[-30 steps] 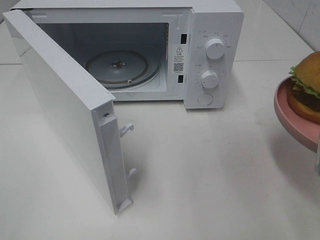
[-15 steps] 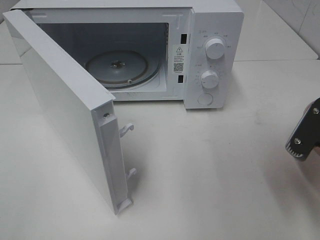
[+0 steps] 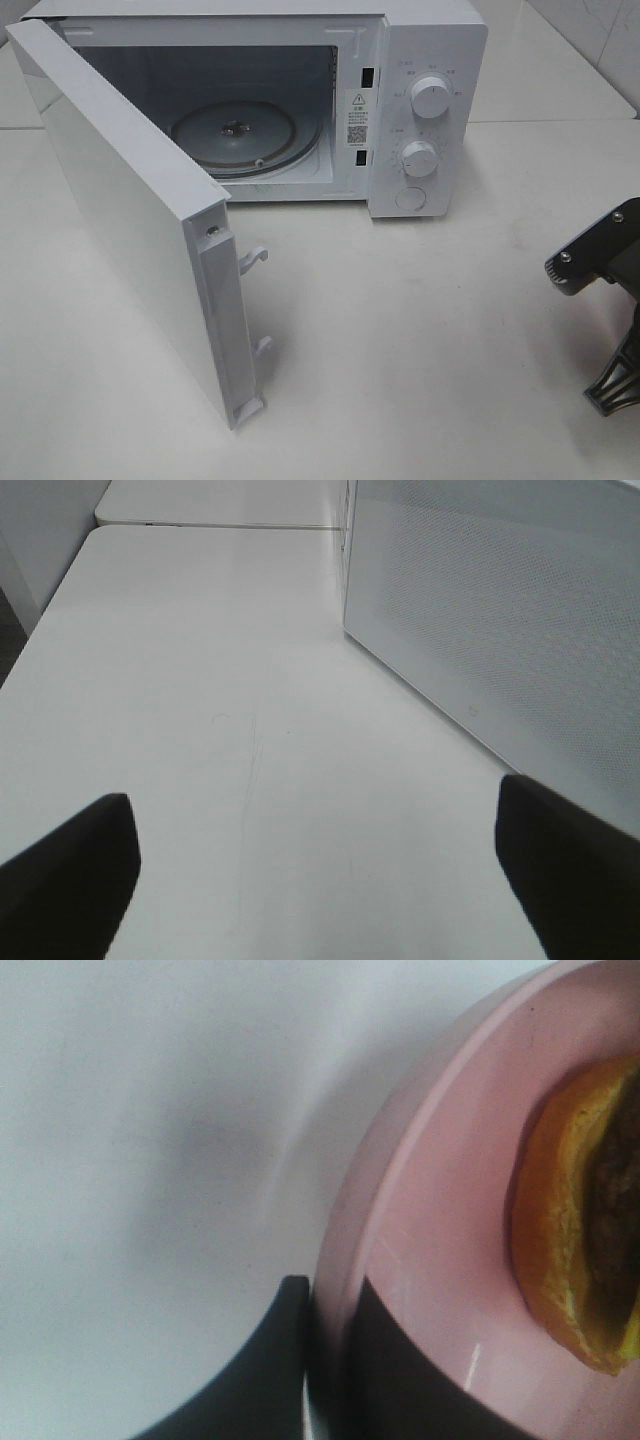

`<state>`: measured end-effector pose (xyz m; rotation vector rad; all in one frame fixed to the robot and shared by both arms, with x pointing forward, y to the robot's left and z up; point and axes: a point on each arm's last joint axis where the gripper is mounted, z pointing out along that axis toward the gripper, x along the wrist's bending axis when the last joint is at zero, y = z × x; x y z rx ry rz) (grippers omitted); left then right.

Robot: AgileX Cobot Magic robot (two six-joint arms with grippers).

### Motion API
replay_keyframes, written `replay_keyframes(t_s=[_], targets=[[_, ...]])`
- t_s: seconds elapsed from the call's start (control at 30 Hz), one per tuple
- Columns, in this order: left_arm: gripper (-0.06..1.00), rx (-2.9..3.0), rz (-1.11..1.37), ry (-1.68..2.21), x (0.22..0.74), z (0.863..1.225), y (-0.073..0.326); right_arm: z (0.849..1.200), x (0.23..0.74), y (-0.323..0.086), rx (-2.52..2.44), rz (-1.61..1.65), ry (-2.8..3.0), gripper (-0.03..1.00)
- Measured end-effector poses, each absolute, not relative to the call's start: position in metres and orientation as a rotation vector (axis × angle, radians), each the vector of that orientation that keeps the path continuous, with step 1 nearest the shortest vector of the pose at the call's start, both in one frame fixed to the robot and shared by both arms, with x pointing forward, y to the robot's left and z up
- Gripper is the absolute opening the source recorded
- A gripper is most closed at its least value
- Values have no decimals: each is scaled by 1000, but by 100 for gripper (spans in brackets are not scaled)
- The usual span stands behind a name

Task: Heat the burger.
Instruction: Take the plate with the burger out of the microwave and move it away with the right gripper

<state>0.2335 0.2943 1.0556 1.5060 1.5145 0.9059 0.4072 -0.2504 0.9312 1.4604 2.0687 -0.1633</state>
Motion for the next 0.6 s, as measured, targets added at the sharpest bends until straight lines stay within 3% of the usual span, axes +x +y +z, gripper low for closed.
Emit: replay_keyframes(t_s=[0.6], targets=[[88,1506,906,1514,233,1056,294,890,436,-234,1617,-255,1950,6]])
